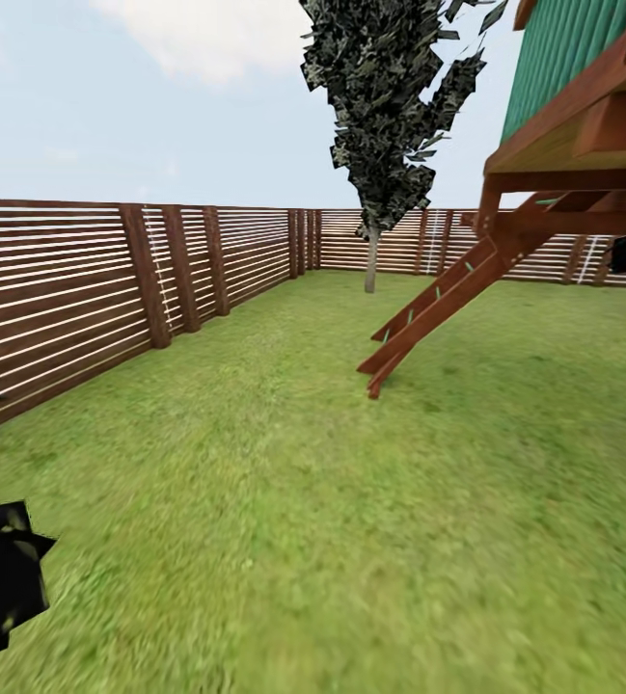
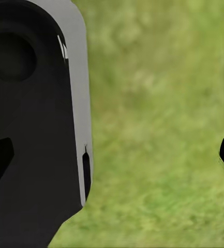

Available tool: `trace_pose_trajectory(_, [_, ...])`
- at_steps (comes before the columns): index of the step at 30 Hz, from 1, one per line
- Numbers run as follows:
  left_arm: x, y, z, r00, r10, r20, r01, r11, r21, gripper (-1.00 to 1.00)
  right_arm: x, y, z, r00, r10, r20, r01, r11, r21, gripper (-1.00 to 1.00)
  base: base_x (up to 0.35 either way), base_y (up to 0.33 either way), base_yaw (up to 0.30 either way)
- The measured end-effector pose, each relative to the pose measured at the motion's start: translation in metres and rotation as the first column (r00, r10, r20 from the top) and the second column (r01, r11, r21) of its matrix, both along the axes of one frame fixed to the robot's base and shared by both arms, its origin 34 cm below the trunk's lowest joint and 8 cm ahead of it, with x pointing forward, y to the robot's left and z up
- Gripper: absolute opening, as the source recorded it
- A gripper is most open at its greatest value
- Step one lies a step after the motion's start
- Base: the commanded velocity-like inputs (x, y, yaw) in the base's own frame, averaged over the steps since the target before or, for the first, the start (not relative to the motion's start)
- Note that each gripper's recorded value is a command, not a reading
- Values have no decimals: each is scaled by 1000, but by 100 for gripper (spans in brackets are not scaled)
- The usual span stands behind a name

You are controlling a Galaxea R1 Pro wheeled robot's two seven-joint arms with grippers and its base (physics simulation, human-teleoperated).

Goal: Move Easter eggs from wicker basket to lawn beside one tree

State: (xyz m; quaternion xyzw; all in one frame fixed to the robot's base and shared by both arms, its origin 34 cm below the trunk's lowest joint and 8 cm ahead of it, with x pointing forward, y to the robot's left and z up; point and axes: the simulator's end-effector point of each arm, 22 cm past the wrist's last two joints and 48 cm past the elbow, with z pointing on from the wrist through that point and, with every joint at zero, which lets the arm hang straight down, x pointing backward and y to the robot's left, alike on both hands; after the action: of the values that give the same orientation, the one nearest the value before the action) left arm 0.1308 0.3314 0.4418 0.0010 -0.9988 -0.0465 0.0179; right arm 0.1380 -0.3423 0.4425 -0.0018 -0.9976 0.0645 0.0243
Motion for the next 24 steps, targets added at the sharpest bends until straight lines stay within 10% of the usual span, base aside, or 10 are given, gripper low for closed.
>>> trace_pose_trajectory(24, [0, 0, 0, 1000, 0, 0, 0, 1000, 0, 100, -1, -2, 0, 1000, 1, -1, -1, 1000, -3, 100, 335, 0, 2])
